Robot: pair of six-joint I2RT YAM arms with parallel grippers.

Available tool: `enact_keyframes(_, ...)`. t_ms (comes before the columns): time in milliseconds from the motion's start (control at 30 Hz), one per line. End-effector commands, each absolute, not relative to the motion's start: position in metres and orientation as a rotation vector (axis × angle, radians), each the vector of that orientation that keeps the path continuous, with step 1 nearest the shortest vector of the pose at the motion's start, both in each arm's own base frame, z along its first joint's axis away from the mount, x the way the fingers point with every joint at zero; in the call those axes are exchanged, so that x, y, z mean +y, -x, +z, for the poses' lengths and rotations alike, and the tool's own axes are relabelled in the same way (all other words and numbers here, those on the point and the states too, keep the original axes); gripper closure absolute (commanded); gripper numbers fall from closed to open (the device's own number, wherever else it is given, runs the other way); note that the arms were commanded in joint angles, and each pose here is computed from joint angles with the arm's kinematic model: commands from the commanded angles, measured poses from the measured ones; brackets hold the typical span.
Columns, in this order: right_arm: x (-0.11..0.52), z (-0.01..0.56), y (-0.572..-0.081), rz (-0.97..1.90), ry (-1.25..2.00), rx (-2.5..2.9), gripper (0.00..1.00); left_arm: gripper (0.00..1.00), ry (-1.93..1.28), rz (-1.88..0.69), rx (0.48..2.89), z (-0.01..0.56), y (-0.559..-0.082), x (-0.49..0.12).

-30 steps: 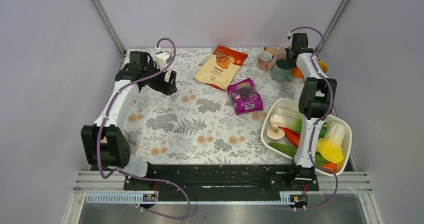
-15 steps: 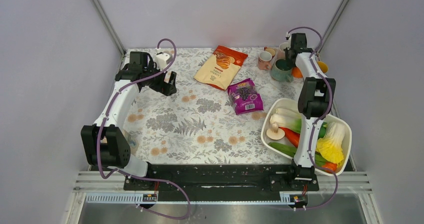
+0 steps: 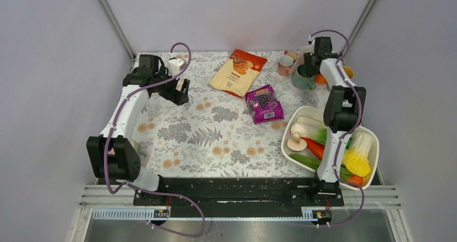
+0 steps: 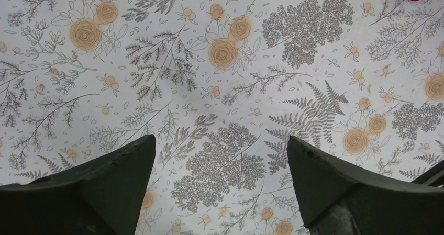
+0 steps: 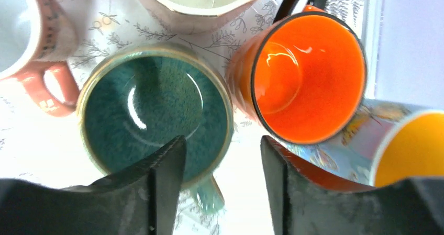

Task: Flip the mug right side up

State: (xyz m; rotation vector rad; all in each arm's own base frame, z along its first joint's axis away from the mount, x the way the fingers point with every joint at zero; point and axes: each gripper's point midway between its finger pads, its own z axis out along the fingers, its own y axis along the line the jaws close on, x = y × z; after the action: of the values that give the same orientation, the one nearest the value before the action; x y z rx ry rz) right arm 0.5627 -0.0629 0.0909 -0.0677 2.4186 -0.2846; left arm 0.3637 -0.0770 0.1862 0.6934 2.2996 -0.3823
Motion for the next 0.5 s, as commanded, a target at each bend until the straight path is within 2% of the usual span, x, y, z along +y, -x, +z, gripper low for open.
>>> enact_keyframes(0,-0.048,0.194,-0.562,-0.253,0.056,2.193,0.31,0.01,-0.758,-0.275,2.284,0.220,-0.353,-0.059)
enact_keyframes(67,-0.047,0.215,-0.555,-0.254,0.044,2.151,0.19,0.01,-0.758,-0.240,2.330,0.222,-0.342,-0.044)
enact_keyframes(100,-0.046,0.225,-0.551,-0.252,0.037,2.130,0.08,0.01,-0.738,-0.217,2.356,0.223,-0.336,-0.032)
enact_keyframes(133,-0.045,0.234,-0.547,-0.248,0.033,2.112,0.02,0.01,-0.727,-0.196,2.379,0.223,-0.329,-0.022)
enact_keyframes(267,-0.032,0.265,-0.528,-0.216,0.033,2.048,0.00,0.01,-0.679,-0.108,2.476,0.219,-0.297,0.016)
enact_keyframes(467,0.048,0.290,-0.501,-0.110,0.236,1.987,0.01,0.01,-0.570,0.081,2.595,0.221,-0.247,0.079)
